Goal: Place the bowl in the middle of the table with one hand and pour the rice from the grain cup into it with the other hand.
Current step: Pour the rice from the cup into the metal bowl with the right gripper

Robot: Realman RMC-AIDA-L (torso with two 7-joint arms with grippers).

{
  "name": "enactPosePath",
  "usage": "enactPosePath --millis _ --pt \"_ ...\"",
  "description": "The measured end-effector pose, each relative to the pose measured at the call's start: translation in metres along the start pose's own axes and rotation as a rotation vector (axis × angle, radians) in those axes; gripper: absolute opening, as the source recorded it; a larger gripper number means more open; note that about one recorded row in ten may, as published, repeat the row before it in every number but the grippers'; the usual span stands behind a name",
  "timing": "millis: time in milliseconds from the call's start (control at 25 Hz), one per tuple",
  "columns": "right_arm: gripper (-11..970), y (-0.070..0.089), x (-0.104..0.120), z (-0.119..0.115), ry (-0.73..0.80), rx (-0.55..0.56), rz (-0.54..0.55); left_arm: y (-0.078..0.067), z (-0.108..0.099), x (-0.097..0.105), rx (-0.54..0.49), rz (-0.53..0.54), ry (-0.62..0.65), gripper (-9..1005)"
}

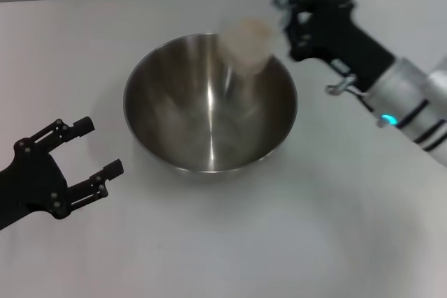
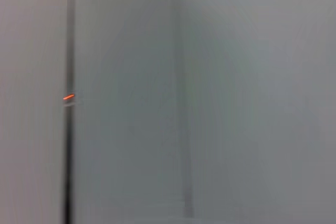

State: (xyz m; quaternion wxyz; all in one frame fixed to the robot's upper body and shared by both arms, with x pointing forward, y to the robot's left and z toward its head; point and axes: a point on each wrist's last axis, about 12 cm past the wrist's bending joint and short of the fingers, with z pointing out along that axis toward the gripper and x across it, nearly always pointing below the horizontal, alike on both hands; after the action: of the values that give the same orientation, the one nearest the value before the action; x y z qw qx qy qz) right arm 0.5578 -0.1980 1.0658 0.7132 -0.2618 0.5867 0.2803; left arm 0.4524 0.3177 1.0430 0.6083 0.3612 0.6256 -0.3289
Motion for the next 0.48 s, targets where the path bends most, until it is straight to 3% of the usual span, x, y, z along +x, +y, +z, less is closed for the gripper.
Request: enactPosePath --millis 200,480 --pt "12 0.011 0.001 0.024 0.067 -0.129 -0.023 -0.001 0.000 0.000 0.003 -0.003 -0.001 800" --pt "11 0.012 0.000 0.026 0.071 -0.150 -0.054 -0.003 -0.002 0.001 0.001 -0.005 -0.005 800"
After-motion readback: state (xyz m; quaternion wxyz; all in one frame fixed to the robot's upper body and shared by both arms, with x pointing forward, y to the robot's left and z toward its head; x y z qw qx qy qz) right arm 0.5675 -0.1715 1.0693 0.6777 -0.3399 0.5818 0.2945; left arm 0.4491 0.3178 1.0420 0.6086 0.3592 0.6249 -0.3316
